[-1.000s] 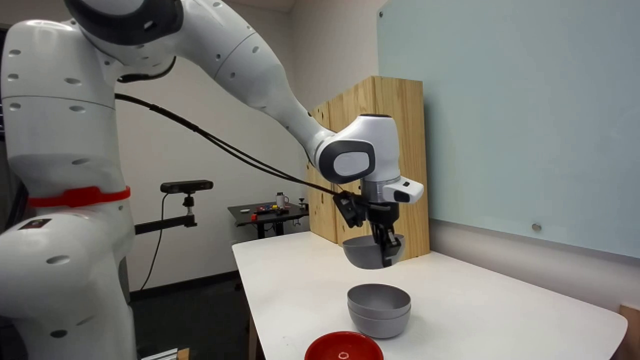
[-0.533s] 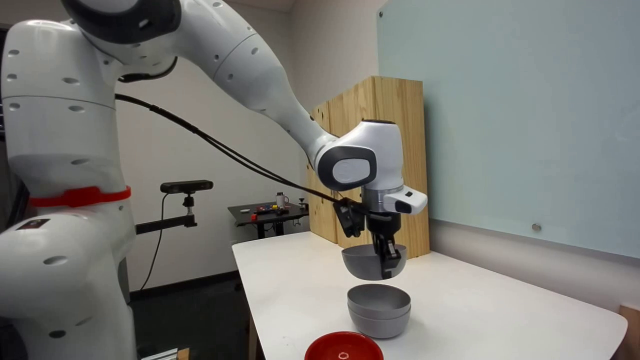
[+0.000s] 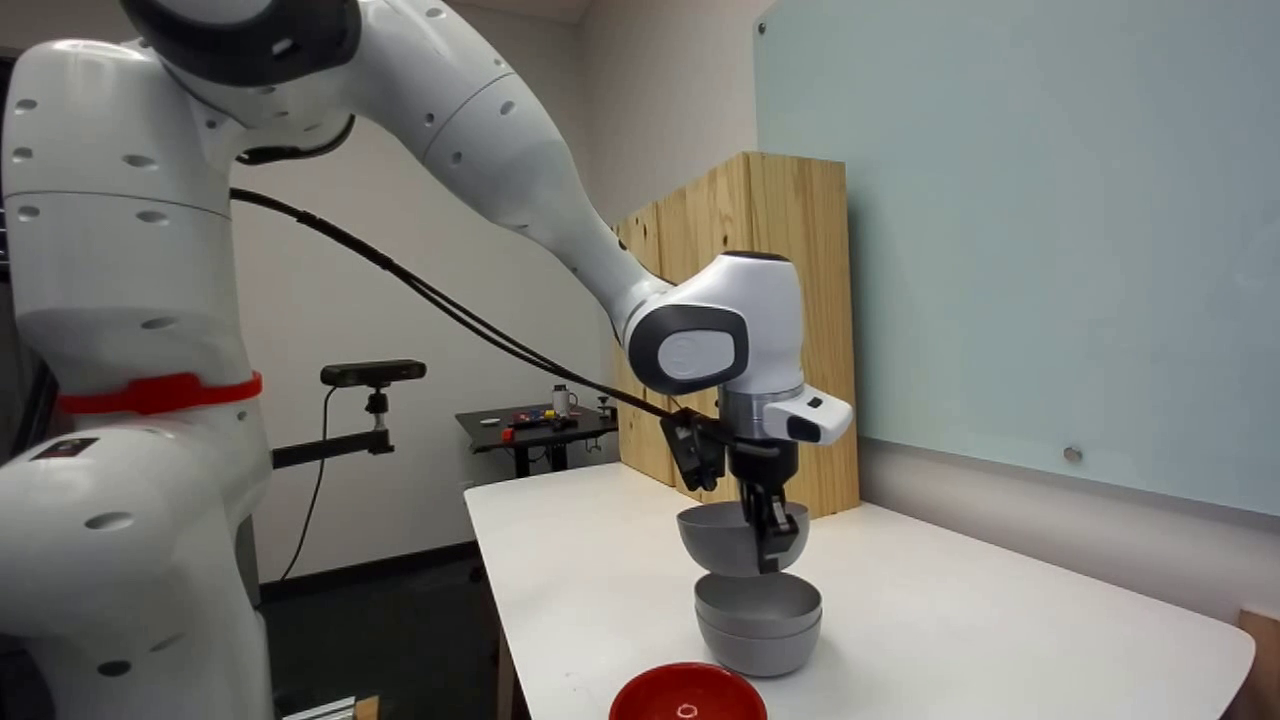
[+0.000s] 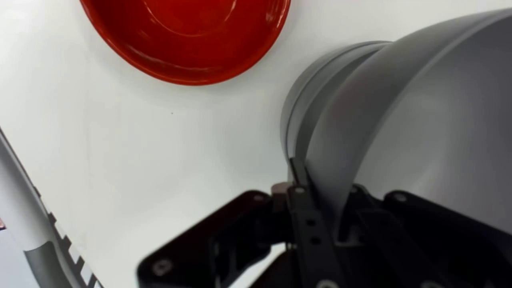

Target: Pick up the grey bowl on the left and place it on the stacked grey bowls.

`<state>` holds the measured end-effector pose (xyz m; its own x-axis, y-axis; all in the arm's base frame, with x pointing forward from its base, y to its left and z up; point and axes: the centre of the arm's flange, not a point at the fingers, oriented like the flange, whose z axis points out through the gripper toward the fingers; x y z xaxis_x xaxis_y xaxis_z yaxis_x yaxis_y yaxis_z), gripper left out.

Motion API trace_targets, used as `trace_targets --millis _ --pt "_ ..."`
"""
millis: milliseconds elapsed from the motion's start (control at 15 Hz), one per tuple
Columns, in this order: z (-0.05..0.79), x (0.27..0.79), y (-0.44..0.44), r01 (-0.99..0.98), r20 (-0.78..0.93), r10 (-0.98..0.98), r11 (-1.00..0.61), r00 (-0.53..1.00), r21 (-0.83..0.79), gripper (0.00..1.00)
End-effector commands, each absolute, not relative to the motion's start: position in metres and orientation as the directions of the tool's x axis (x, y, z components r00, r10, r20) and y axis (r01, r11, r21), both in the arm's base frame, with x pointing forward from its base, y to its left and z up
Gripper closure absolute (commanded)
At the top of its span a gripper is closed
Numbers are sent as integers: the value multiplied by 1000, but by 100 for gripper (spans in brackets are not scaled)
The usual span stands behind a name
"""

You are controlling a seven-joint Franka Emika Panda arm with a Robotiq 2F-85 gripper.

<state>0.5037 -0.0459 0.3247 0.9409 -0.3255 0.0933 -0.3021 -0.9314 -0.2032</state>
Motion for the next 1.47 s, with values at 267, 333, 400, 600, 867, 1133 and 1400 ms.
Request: trace_targets --millis 267,333,400,600,867,1133,1400 --pt "296 489 -44 -225 110 -253 -950 961 -217 97" --pt "295 491 -44 -215 115 -244 -952 963 -216 97" --pt "296 494 -44 -212 117 -241 -953 964 -218 97" --pt "293 502 -42 -200 125 -231 -955 965 -218 97" --pt "290 514 -43 -195 130 -227 -957 965 -216 97" --pt "285 525 -45 -197 127 -227 -957 966 -213 97" --pt "279 536 -47 -197 129 -226 -959 966 -203 97"
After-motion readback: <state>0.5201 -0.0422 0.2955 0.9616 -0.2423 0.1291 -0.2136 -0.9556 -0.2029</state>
